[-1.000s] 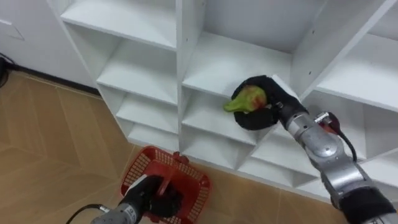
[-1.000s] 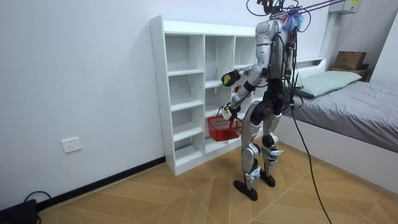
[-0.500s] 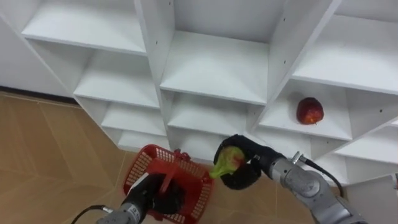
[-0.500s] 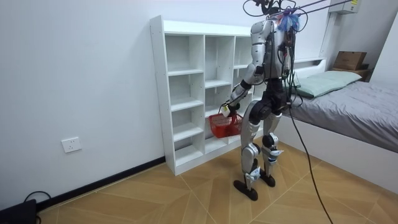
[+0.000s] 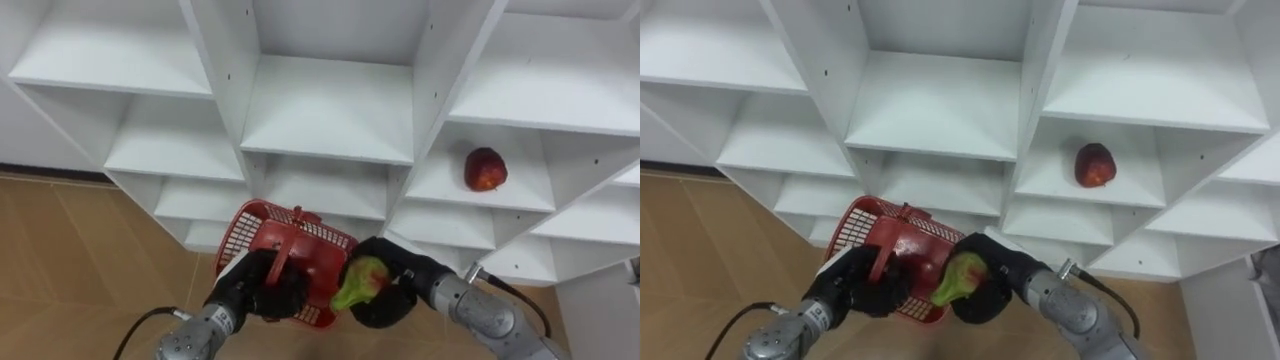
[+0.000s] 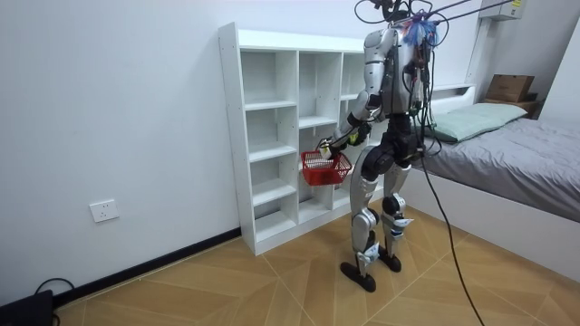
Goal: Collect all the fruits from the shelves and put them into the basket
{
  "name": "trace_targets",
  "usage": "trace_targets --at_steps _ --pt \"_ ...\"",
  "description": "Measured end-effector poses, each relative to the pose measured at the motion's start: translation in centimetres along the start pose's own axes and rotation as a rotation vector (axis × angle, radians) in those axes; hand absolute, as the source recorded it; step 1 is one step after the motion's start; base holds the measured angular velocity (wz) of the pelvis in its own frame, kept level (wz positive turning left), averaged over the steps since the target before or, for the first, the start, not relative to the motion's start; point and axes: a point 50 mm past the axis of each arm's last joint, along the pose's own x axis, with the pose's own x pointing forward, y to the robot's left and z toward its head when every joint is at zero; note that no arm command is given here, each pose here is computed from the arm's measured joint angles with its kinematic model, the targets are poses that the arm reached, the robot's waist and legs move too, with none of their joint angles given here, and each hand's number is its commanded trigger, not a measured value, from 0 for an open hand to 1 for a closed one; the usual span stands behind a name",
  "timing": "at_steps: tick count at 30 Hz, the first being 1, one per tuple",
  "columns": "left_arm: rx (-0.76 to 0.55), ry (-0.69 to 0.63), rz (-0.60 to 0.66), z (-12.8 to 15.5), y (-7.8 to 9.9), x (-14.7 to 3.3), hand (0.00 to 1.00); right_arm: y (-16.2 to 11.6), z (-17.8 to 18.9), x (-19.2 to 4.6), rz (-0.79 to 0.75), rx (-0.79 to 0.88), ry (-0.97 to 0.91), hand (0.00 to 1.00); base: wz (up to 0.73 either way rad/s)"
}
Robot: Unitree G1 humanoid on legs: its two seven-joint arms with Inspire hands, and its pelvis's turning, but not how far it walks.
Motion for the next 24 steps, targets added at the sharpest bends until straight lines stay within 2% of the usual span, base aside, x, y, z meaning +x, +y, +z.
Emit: trace_targets --at_steps 14,24 --pt "-0.002 -0.011 -0.098 0.2 -1.5 0.2 1.0 0.5 -1.4 -0.3 -0.01 0.006 0.062 1.0 0.0" --pt "-0.019 -0.031 -0.127 0.5 -1.7 0.1 1.0 -0.2 -2.3 -0.4 -0.058 0.013 0.104 1.0 0.0"
